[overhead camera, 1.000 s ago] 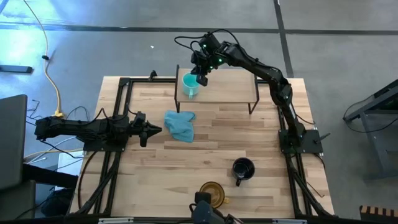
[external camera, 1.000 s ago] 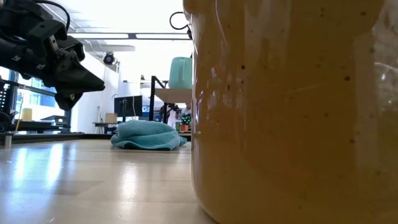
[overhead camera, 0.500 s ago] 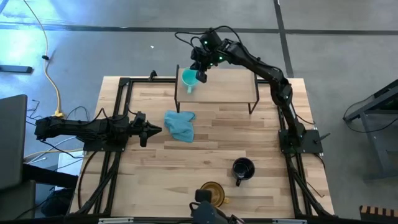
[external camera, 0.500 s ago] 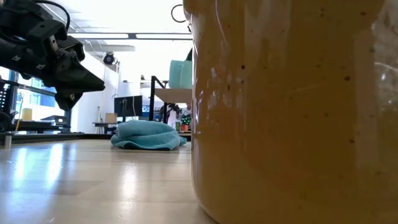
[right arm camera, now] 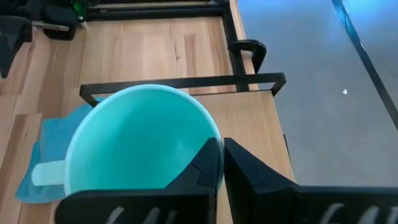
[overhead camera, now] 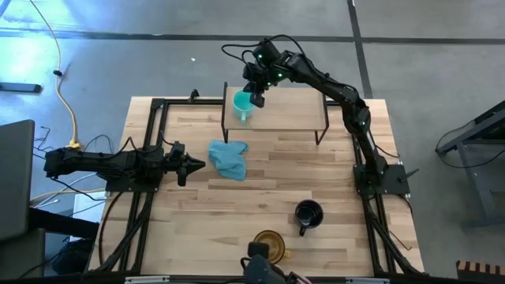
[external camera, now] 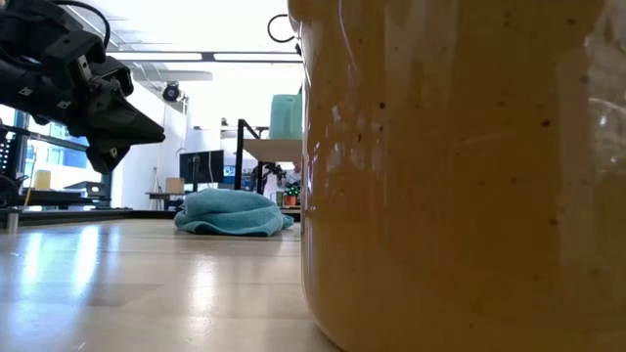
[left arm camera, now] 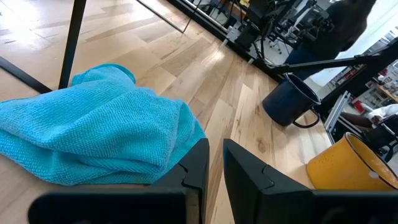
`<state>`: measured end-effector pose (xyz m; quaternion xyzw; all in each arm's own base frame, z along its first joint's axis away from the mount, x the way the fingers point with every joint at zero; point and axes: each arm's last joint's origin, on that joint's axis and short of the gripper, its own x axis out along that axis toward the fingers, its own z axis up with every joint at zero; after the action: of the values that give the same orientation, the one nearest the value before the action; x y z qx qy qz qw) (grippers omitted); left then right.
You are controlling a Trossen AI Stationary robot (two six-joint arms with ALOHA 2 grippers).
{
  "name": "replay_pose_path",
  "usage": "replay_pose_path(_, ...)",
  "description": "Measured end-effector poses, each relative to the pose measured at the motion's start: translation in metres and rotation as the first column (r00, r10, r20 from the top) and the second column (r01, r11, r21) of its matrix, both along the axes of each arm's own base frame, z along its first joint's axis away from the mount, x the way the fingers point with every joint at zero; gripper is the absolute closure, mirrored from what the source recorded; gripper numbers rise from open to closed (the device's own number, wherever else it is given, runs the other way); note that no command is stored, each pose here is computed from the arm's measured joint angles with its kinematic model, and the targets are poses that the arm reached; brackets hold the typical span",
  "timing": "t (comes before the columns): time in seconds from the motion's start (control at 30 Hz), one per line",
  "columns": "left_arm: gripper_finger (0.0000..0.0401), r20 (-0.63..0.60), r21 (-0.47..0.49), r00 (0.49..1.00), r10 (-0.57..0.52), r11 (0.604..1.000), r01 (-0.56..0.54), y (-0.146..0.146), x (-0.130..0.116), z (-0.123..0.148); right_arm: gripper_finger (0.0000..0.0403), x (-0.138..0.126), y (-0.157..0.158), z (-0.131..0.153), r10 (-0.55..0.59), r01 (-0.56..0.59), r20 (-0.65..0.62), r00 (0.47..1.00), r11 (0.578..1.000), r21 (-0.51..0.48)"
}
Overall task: Stack small to large cups/mugs on shelf
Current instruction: Put the blue mug on the shelf
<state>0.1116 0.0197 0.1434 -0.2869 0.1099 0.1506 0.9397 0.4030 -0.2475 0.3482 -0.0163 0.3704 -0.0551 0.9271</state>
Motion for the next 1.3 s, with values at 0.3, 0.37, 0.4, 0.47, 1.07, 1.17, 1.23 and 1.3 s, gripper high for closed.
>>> replay_pose_path(0.3,0.0364,0.000,-0.001,1.000,-0.004,1.000,0.004,-0.0001,0.0000,0.0000,0.0403,0.0005,-0.0003,0.0003,-0.004,0.004,0.006,1.000,1.000,0.000)
replay_pose_path(0.37,0.0364,0.001,-0.001,1.000,-0.004,1.000,0.004,-0.0001,0.0000,0.0000,0.0403,0.0008,0.0002,0.0003,-0.001,0.001,0.007,1.000,1.000,0.001)
replay_pose_path(0.4,0.0364,0.000,-0.001,1.000,-0.004,1.000,0.004,-0.0001,0.0000,0.0000,0.0403,0.0009,0.0005,0.0003,0.001,-0.001,0.007,1.000,1.000,0.002)
replay_pose_path(0.47,0.0364,0.000,-0.001,1.000,-0.004,1.000,0.004,-0.0001,0.0000,0.0000,0.0403,0.0010,0.0007,0.0003,0.003,-0.003,0.007,1.000,1.000,0.001)
replay_pose_path(1.07,0.0364,0.000,-0.002,1.000,-0.004,1.000,0.004,-0.0001,0.0000,0.0000,0.0390,0.0021,0.0007,0.0015,0.019,-0.019,0.028,0.999,1.000,0.005)
replay_pose_path(1.17,0.0364,0.000,-0.002,1.000,-0.004,1.000,0.004,-0.0001,0.0000,0.0000,0.0389,0.0021,0.0006,0.0015,0.019,-0.019,0.028,0.999,1.000,0.005)
replay_pose_path(1.23,0.0364,0.000,-0.002,1.000,-0.004,1.000,0.004,-0.0001,0.0000,0.0000,0.0389,0.0021,0.0006,0.0015,0.019,-0.019,0.028,0.999,1.000,0.005)
replay_pose_path(1.3,0.0364,0.000,-0.002,1.000,-0.004,1.000,0.004,-0.0001,0.0000,0.0000,0.0389,0.0021,0.0007,0.0015,0.019,-0.019,0.028,0.999,1.000,0.005)
